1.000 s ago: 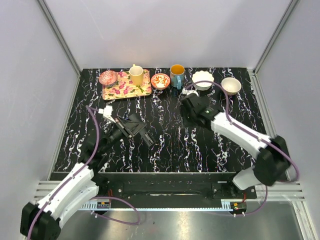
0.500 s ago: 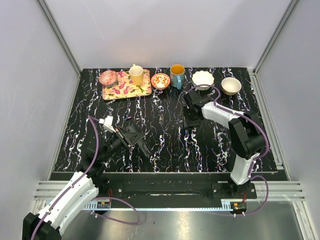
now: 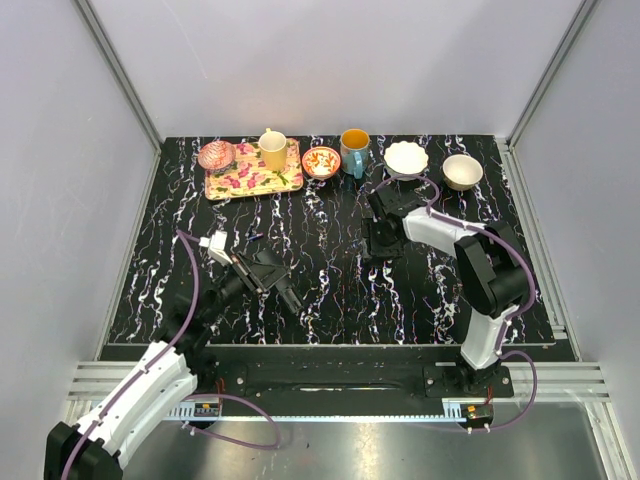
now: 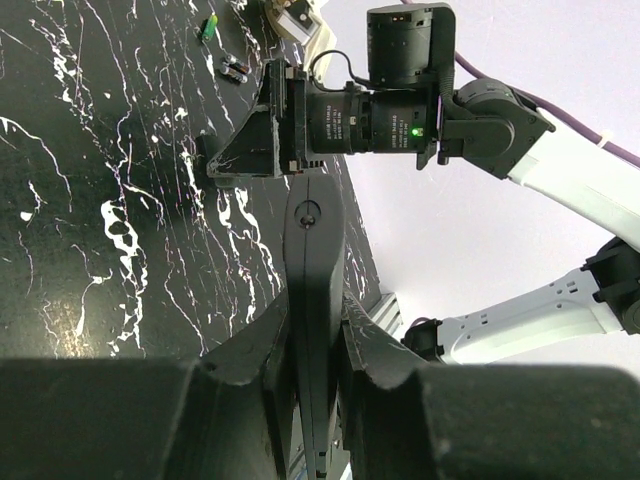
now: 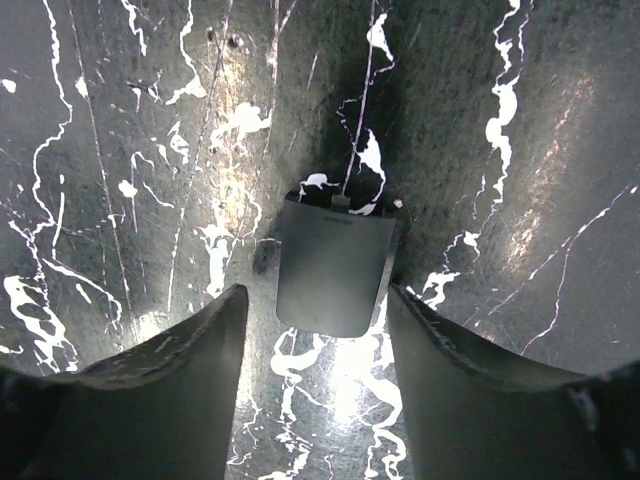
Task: Load the batteries into the remote control
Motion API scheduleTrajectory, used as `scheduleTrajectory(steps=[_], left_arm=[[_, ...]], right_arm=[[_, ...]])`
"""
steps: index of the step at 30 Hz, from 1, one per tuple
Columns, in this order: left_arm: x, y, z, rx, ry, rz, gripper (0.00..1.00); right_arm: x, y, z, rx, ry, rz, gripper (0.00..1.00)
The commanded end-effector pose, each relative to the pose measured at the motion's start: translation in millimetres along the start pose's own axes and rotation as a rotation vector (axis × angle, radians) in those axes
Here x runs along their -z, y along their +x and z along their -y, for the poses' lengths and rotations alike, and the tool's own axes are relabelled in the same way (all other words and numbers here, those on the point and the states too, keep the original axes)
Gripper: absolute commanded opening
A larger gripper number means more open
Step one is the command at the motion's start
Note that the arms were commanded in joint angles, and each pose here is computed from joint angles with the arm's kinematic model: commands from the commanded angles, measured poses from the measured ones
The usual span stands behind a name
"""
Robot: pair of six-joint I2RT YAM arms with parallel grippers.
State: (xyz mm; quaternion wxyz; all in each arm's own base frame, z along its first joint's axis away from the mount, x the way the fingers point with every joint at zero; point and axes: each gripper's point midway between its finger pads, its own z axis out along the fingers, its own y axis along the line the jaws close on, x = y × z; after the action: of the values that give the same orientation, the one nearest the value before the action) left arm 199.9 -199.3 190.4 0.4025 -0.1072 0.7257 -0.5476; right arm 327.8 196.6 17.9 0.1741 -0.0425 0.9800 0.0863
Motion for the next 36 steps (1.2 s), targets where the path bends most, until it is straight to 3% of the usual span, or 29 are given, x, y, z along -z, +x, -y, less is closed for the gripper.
scheduleTrajectory(steps=[1, 8, 14, 18, 22, 26, 30, 36], left_arm=[[-0.7, -9.3, 10.6, -0.001, 0.024, 0.028, 0.00], [1.8, -16.5, 17.7, -0.009, 0.047, 0.067, 0.00], [7.5, -23.2, 26.2, -0.049, 0.098, 0.120, 0.00], [16.2, -27.7, 34.6, -0.079, 0.151, 0.165, 0.00], [32.2, -37.8, 38.9, -0.109, 0.151, 0.249, 0.00], [59.7, -63.6, 54.1, -0.200, 0.114, 0.389, 0.00], [67.5, -64.4, 61.9, -0.230, 0.104, 0.382, 0.00], [73.9, -64.4, 81.4, -0.245, 0.156, 0.369, 0.00]], right_arm=[[20.9, -4.2, -8.0, -0.035, -0.037, 0.038, 0.66], [86.3, -34.0, -37.1, -0.038, -0.139, 0.215, 0.72], [112.8, -42.8, -83.6, 0.169, -0.139, 0.373, 0.73], [100.8, -52.7, -106.9, 0.226, -0.112, 0.433, 0.73], [88.9, -73.6, -134.2, 0.207, -0.213, 0.526, 0.72], [74.1, -94.6, -176.7, 0.238, -0.331, 0.518, 0.71], [33.6, -100.5, -211.0, 0.239, -0.409, 0.424, 0.68], [8.3, -106.2, -257.9, 0.310, -0.466, 0.403, 0.66]])
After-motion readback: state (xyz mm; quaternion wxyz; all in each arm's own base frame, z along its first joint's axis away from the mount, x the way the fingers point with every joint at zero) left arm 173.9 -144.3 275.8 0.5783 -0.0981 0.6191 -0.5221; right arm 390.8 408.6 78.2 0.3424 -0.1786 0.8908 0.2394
